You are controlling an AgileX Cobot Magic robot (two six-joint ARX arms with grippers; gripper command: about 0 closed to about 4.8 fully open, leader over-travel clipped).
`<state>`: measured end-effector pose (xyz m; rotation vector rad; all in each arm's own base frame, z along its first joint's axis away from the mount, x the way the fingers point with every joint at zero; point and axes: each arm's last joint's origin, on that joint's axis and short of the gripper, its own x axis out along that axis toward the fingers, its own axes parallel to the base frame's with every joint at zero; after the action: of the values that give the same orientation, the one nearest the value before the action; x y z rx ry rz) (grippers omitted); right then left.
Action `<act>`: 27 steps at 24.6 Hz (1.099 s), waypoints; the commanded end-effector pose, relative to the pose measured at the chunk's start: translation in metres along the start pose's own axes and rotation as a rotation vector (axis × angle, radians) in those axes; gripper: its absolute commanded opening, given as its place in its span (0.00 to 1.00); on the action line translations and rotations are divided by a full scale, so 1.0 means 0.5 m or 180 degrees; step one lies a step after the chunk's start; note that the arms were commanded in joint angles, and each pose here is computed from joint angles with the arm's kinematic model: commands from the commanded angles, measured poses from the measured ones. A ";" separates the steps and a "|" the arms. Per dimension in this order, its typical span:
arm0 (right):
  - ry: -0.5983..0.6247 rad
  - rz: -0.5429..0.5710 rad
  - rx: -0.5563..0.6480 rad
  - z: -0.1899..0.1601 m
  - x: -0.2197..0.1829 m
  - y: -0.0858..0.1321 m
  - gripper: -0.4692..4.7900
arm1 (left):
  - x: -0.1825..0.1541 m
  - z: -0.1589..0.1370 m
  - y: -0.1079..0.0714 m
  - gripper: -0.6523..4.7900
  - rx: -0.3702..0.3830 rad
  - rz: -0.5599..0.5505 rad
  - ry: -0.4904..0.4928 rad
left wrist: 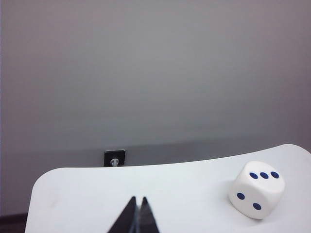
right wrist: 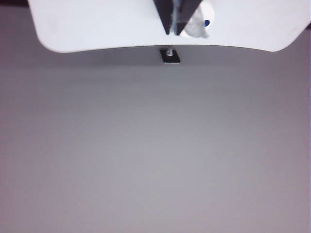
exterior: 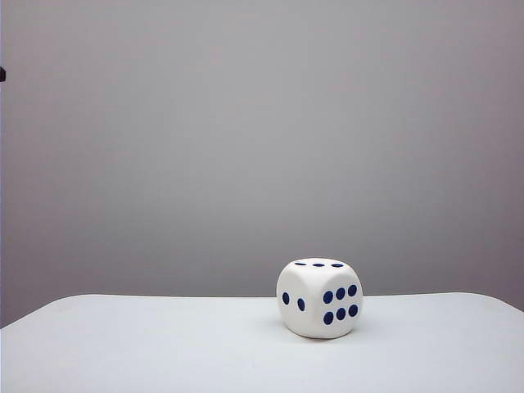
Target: Pick up the dice on the table and roll the dice.
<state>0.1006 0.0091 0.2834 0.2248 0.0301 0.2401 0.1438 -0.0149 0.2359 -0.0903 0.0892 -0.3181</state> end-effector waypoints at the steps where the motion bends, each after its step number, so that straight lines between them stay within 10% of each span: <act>1: -0.0169 -0.0055 0.0152 -0.017 -0.009 -0.004 0.09 | -0.015 -0.003 -0.005 0.11 0.0198 -0.0032 -0.0175; 11: -0.0546 0.0019 0.0085 -0.088 -0.028 -0.016 0.09 | -0.062 -0.056 -0.013 0.11 0.0220 -0.0050 -0.0625; 27: -0.0261 -0.0296 0.0156 -0.211 -0.008 -0.053 0.09 | -0.082 -0.142 -0.001 0.11 -0.0059 0.0481 -0.0399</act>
<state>0.0969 0.0059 0.1729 0.2793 -0.0023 0.1387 0.0979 -0.0081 0.1700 -0.1363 -0.0412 -0.1651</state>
